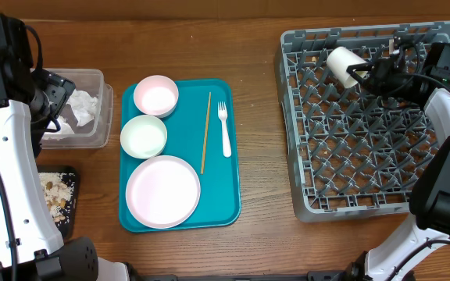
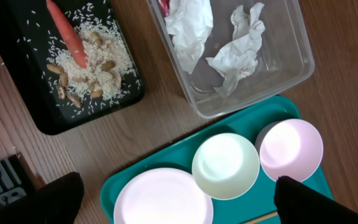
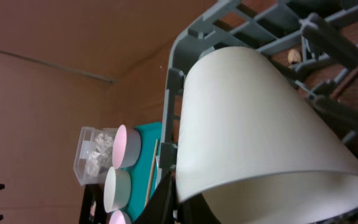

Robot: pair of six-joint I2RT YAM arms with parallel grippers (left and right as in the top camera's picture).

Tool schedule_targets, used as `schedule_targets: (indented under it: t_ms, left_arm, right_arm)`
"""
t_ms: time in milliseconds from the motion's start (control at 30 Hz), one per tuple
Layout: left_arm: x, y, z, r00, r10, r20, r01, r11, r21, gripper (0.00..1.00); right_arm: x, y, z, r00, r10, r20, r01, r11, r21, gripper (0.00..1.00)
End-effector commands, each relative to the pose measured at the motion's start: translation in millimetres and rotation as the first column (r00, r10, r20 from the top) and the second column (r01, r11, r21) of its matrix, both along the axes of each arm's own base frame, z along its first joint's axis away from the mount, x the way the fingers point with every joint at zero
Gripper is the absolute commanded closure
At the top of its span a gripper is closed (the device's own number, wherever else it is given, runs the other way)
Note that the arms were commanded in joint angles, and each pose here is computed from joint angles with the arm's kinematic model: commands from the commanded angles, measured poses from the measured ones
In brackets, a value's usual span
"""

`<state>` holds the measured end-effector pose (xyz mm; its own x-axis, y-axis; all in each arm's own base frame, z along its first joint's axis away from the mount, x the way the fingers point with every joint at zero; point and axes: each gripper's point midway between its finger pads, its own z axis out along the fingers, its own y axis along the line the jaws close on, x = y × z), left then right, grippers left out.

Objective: Sort waste into correct bins and load items into the dishwasher
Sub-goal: 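Lower the cup into the rack and open the right gripper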

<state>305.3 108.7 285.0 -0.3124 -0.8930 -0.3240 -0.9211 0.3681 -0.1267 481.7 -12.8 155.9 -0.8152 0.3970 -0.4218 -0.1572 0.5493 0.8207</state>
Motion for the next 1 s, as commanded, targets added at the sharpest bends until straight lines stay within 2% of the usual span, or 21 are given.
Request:
schedule_targets:
  t_ms: [0, 133, 567, 800, 967]
  left_arm:
    - [1, 2, 0, 1.000, 0.024, 0.007, -0.024, 1.000, -0.002, 0.00]
    - [1, 2, 0, 1.000, 0.024, 0.007, -0.024, 1.000, -0.001, 0.00]
    - [1, 2, 0, 1.000, 0.024, 0.007, -0.024, 1.000, -0.001, 0.00]
    - [2, 2, 0, 1.000, 0.024, 0.007, -0.024, 1.000, -0.002, 0.00]
    - [2, 2, 0, 1.000, 0.024, 0.007, -0.024, 1.000, -0.002, 0.00]
  right_arm:
    - [2, 7, 19, 0.997, 0.038, 0.074, -0.039, 0.999, 0.006, 0.96]
    - [4, 18, 17, 0.995, 0.062, 0.084, -0.062, 0.998, -0.002, 0.96]
    - [11, 10, -11, 1.000, 0.003, 0.008, -0.003, 0.997, -0.073, 0.96]
    - [10, -1, -29, 0.996, -0.062, -0.059, 0.053, 0.988, -0.147, 0.91]
    - [8, -10, -32, 0.991, -0.103, -0.086, 0.085, 0.978, -0.189, 0.84]
